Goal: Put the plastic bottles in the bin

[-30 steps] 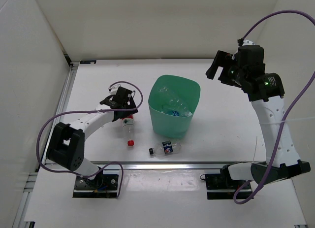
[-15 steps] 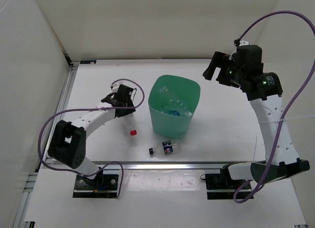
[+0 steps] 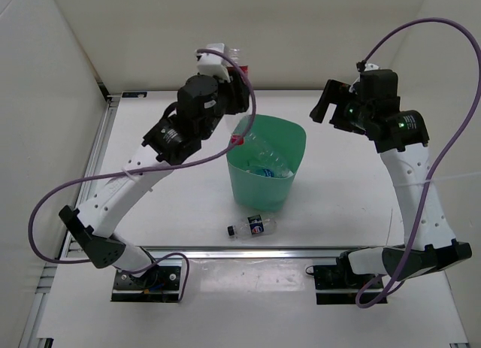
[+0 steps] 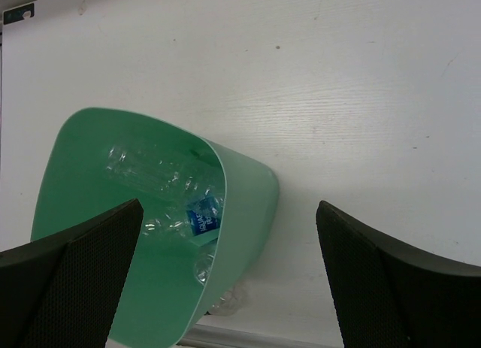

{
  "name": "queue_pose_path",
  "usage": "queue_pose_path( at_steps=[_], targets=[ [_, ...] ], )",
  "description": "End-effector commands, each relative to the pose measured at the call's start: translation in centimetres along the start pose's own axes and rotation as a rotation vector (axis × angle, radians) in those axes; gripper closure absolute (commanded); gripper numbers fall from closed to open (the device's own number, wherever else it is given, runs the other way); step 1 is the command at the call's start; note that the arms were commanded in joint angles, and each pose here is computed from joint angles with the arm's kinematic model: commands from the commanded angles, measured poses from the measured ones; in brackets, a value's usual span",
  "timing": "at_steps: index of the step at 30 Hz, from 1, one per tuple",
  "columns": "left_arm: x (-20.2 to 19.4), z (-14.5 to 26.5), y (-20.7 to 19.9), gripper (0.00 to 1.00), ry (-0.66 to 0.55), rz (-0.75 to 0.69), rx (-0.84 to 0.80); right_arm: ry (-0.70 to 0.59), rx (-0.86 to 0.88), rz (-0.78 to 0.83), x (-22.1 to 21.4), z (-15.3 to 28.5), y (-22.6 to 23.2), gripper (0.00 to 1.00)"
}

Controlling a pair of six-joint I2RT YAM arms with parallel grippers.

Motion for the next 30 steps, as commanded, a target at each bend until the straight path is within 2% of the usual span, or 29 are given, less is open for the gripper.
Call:
queue_pose_path(
  at_steps=[1, 5, 6, 7, 8, 9, 10, 12, 13, 16, 18, 19, 21, 22, 23, 25, 26, 28, 30],
  targets=[
    [-4.1, -0.3, -2.7, 0.66, 0.122, -0.162, -0.132, -0.027, -0.017, -0.019, 0.5, -0.3, -0.7, 0.0],
    [-8.4, -0.4, -4.3, 0.58, 0.219, -0.218, -0.183, -0.007, -0.024, -0.053, 0.2, -0.7, -1.2, 0.0],
    [-8.8, -0.2, -4.5, 0.39, 0.225, -0.226, -0.176, -0.006, -0.023, -0.058, 0.2, -0.6, -1.4, 0.0],
    [-8.0, -0.2, -4.3, 0.03, 0.199, -0.235, -0.131, -0.006, -0.023, -0.067, 0.2, -0.6, -1.4, 0.0],
    [-6.5, 0.2, -3.9, 0.0, 0.157, -0.236, -0.079, 0.002, -0.028, -0.067, 0.0, -0.7, -1.5, 0.0],
    [-4.9, 0.2, -3.1, 0.0, 0.114, -0.241, -0.001, -0.009, -0.021, -0.067, 0.0, -0.3, -1.5, 0.0],
    [-1.1, 0.9, -2.8, 0.0, 0.028, -0.212, 0.031, -0.007, -0.022, -0.067, -0.2, -0.1, -1.6, 0.0],
    [2.9, 1.5, -1.5, 0.0, -0.06, -0.225, 0.144, -0.007, -0.022, -0.067, -0.4, 0.0, -1.7, 0.0],
    [6.2, 2.8, -0.9, 0.0, -0.133, -0.188, 0.178, -0.015, -0.017, -0.066, -0.3, 0.4, -1.6, 0.0],
    [7.5, 4.7, 3.1, 0.0, -0.163, -0.121, 0.378, -0.017, 0.036, 0.0, -0.4, 0.7, -0.8, 0.0],
    [5.2, 5.4, 5.9, 0.0, -0.14, -0.055, 0.487, -0.01, 0.089, 0.053, -0.8, 1.1, 0.2, 0.0],
    [1.9, 6.6, 8.0, 0.0, -0.094, -0.067, 0.561, -0.012, 0.121, 0.06, -0.6, 1.5, 0.8, 0.0],
    [-2.0, 7.8, 10.2, 0.0, -0.066, -0.014, 0.617, -0.018, 0.229, 0.099, -0.3, 3.0, 3.0, 0.0],
    [-2.7, 9.9, 11.3, 0.0, -0.083, 0.03, 0.605, -0.053, 0.303, 0.15, 0.7, 4.2, 4.5, 0.0],
    [-7.5, 10.1, 12.3, 0.0, 0.014, -0.024, 0.614, -0.057, 0.391, 0.205, 0.6, 5.3, 6.2, 0.0],
    [-10.5, 11.6, 13.8, 0.0, 0.055, 0.069, 0.635, -0.035, 0.534, 0.317, 0.3, 5.8, 9.1, 0.0],
    [-12.2, 12.8, 15.0, 0.0, 0.081, 0.108, 0.677, -0.041, 0.671, 0.448, -0.3, 7.5, 11.6, 0.0],
    [-15.2, 15.0, 17.3, 0.0, 0.192, 0.195, 0.825, 0.033, 0.724, 0.574, -2.2, 7.1, 13.5, 0.0],
    [-17.3, 15.9, 18.0, 0.0, 0.279, 0.23, 0.895, 0.081, 0.8, 0.723, -4.9, 7.5, 15.8, 0.0]
  ],
)
Point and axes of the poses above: each gripper's point midway between its finger pads, its own z axis back along the fingers, its own y axis along the line the jaws close on, x = y × z, the point moved 6 cm from there along z, back along the fingers, and after that the axes turned 9 degrees about -z, right-handed, at the moved point
